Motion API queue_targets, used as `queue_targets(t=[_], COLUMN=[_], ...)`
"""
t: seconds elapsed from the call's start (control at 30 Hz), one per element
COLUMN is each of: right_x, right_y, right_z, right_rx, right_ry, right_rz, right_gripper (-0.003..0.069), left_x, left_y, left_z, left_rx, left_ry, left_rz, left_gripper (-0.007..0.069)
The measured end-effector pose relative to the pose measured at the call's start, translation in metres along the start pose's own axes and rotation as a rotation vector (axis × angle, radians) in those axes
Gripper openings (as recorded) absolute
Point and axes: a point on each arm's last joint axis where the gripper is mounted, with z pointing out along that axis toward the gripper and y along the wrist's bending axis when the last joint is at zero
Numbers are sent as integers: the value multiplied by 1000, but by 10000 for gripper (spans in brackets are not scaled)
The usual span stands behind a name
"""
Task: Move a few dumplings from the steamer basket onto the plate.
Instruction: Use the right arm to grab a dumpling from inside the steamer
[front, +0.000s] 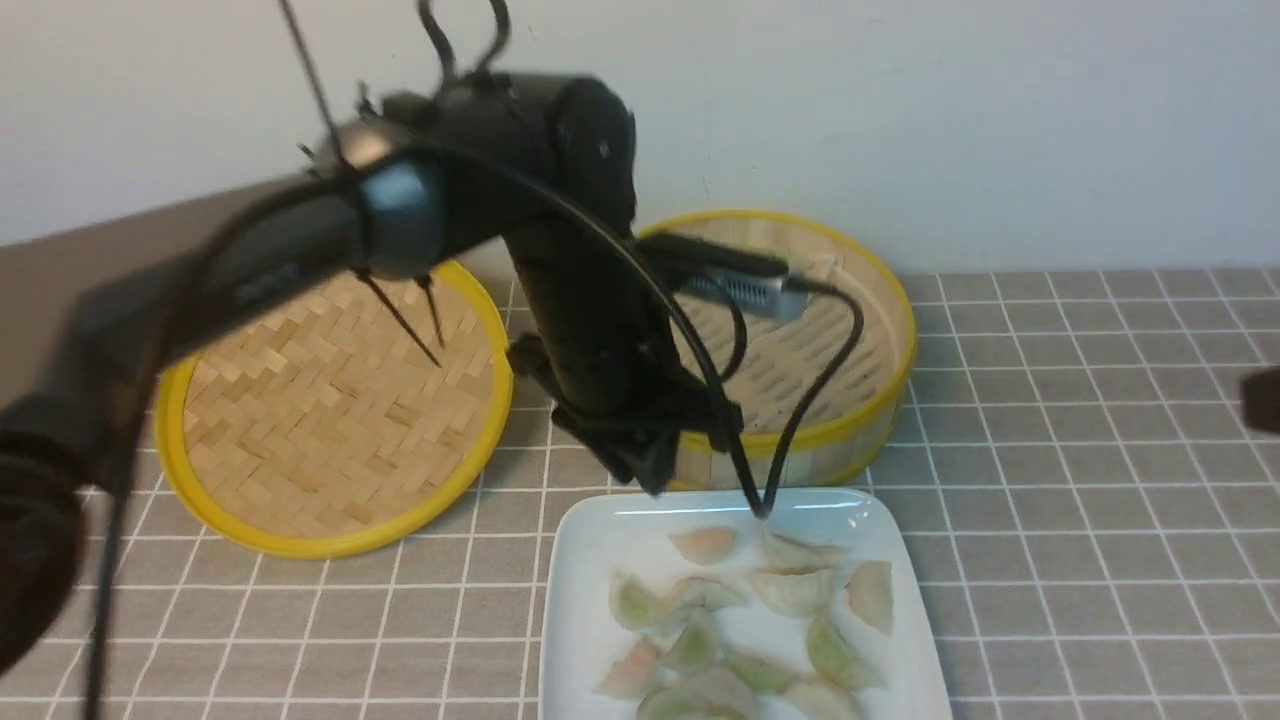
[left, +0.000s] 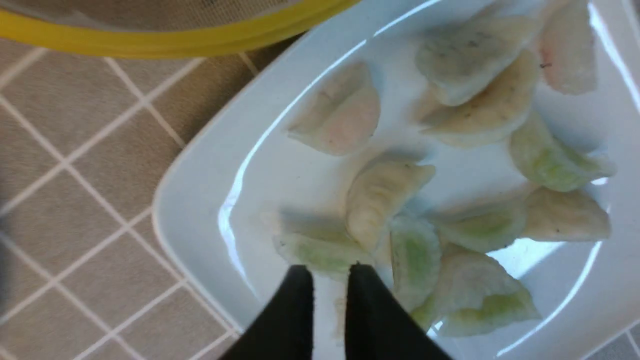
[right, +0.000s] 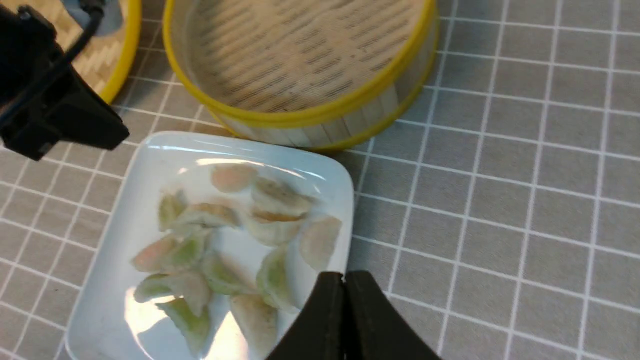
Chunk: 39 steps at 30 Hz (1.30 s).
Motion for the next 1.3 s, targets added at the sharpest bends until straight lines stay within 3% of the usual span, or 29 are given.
queue_targets(t=[0.1, 0.27, 0.47, 0.5, 0.63, 0.8, 1.17, 1.3], right_x=[-20, -64, -126, -129, -152, -163, -147, -138], right_y=[0, 6, 23, 24, 17, 6, -4, -6], right_z=[10, 46, 131, 129, 195, 254, 361, 378], right_rx=[-43, -101, -127, -129, -131, -129, -113, -94], right_ry=[7, 54, 129, 119, 198, 246, 290, 301], right_rz=[-30, -128, -266, -271, -262, -225, -254, -267], right_gripper=[-13, -13, -9, -9, 11, 71, 369, 395], left_x=[8, 38, 97, 97, 125, 144, 165, 165], left_y=[-4, -17, -27, -27, -28, -29, -32, -31], left_z=[-34, -98, -151, -151, -168, -186, -209, -209], left_rx=[-22, -22, -27, -27, -43, -62, -72, -77], left_ry=[-71, -209, -301, -301, -340, -399, -482, -481], left_rz=[21, 44, 63, 63, 37, 4, -31, -35], left_gripper=[10, -5, -5, -5, -5, -5, -5, -5])
